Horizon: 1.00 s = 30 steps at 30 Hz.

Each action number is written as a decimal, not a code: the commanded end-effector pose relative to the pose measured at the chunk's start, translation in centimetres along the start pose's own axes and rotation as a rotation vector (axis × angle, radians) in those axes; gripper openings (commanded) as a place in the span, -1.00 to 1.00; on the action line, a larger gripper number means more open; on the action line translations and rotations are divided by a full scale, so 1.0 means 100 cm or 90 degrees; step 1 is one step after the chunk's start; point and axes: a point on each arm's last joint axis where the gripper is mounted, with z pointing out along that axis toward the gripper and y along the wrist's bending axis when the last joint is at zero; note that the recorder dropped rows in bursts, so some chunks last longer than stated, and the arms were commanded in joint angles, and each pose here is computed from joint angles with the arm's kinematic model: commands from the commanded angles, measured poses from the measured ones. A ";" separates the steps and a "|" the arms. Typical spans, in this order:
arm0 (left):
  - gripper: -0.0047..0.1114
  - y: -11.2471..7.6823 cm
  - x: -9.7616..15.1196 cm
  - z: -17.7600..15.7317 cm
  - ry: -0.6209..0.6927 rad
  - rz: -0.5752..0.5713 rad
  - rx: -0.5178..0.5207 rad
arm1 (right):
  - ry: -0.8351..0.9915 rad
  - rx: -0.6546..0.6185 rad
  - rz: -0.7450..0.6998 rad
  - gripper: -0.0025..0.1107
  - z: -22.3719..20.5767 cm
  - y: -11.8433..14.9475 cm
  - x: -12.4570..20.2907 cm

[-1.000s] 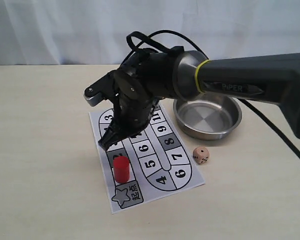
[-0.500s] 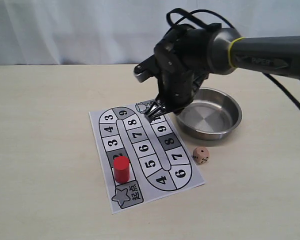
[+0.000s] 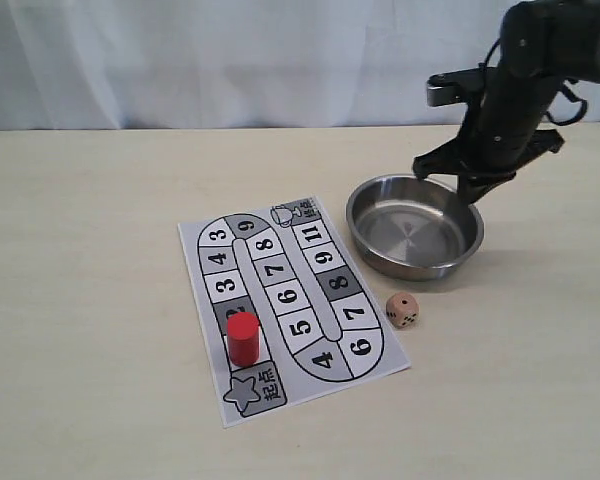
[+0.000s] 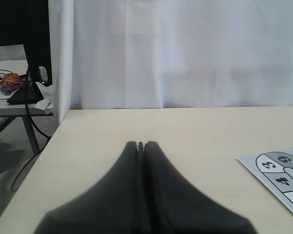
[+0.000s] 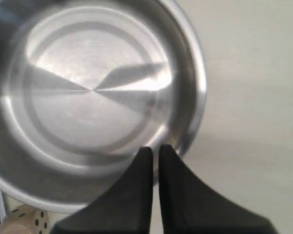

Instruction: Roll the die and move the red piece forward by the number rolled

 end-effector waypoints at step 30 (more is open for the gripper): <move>-0.92 0.000 -0.003 0.000 -0.013 -0.002 0.000 | -0.020 -0.020 0.064 -0.89 -0.020 -0.058 0.038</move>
